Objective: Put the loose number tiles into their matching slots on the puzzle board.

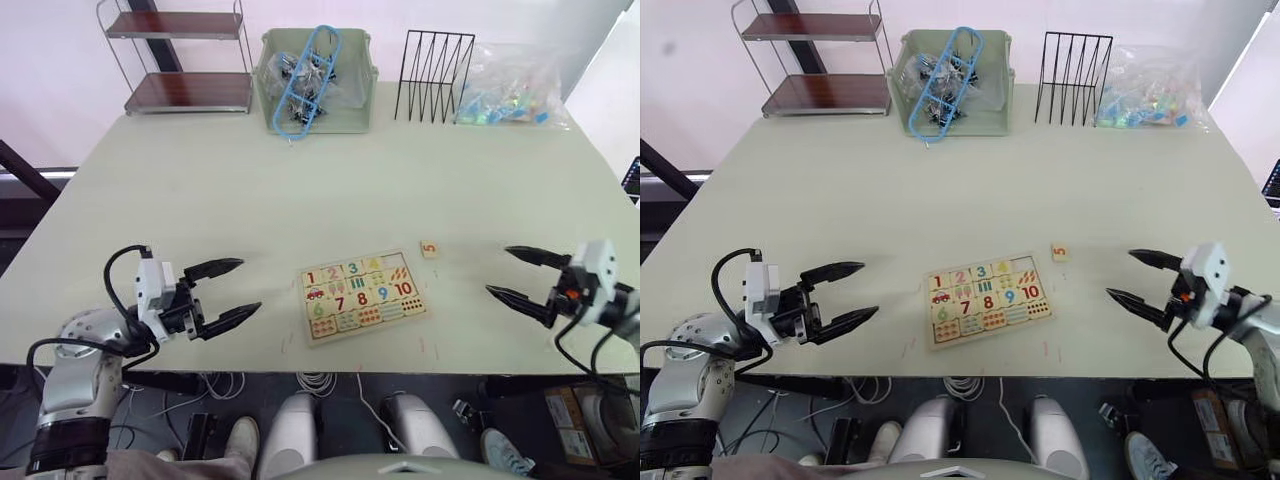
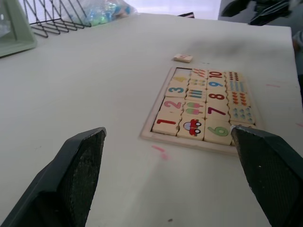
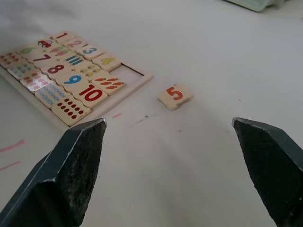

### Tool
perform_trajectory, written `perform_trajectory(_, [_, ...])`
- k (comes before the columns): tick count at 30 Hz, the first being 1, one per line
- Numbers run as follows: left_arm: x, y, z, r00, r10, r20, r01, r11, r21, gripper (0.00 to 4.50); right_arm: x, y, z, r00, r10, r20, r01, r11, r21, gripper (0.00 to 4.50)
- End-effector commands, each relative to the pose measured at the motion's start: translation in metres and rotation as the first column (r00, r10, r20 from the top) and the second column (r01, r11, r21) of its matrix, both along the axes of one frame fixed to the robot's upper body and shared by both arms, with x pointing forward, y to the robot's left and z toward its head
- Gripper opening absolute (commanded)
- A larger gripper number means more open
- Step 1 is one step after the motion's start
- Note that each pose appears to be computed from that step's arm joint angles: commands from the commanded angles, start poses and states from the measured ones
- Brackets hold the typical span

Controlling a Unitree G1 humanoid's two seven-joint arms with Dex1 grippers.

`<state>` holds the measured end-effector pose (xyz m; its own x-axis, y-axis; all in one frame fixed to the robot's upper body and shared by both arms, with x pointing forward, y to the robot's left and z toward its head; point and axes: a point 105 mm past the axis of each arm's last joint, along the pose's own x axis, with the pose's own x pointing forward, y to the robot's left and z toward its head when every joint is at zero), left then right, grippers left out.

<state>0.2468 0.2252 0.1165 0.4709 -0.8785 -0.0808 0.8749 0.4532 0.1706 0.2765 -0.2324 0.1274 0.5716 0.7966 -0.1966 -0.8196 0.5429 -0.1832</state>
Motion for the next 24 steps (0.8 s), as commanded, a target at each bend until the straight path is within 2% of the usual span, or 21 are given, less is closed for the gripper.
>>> perform_trajectory(1, [-0.004, -0.001, 0.009, 0.998, -0.066, 0.020, 0.065, 0.998, 0.021, 4.50, 0.021, 0.012, 0.006, 0.998, 0.058, -0.008, -0.058, 0.996, -0.066, 4.46])
perform_trajectory(5, [-0.005, 0.002, 0.011, 0.995, -0.098, 0.017, 0.098, 0.995, 0.035, 4.50, 0.044, 0.029, 0.007, 0.993, 0.118, -0.021, -0.120, 0.985, -0.124, 4.46])
perform_trajectory(12, [-0.008, 0.001, 0.014, 0.991, -0.130, 0.023, 0.129, 0.991, 0.041, 4.50, 0.068, 0.046, 0.003, 0.977, 0.208, -0.055, -0.215, 0.949, -0.231, 4.46])
perform_trajectory(17, [-0.011, 0.000, 0.016, 0.990, -0.138, 0.031, 0.137, 0.990, 0.041, 4.50, 0.081, 0.056, -0.005, 0.963, 0.256, -0.082, -0.269, 0.905, -0.330, 4.46])
perform_trajectory(24, [-0.014, -0.002, 0.019, 0.989, -0.145, 0.042, 0.144, 0.989, 0.036, 4.50, 0.090, 0.067, -0.013, 0.944, 0.304, -0.131, -0.331, 0.865, -0.376, 4.46])
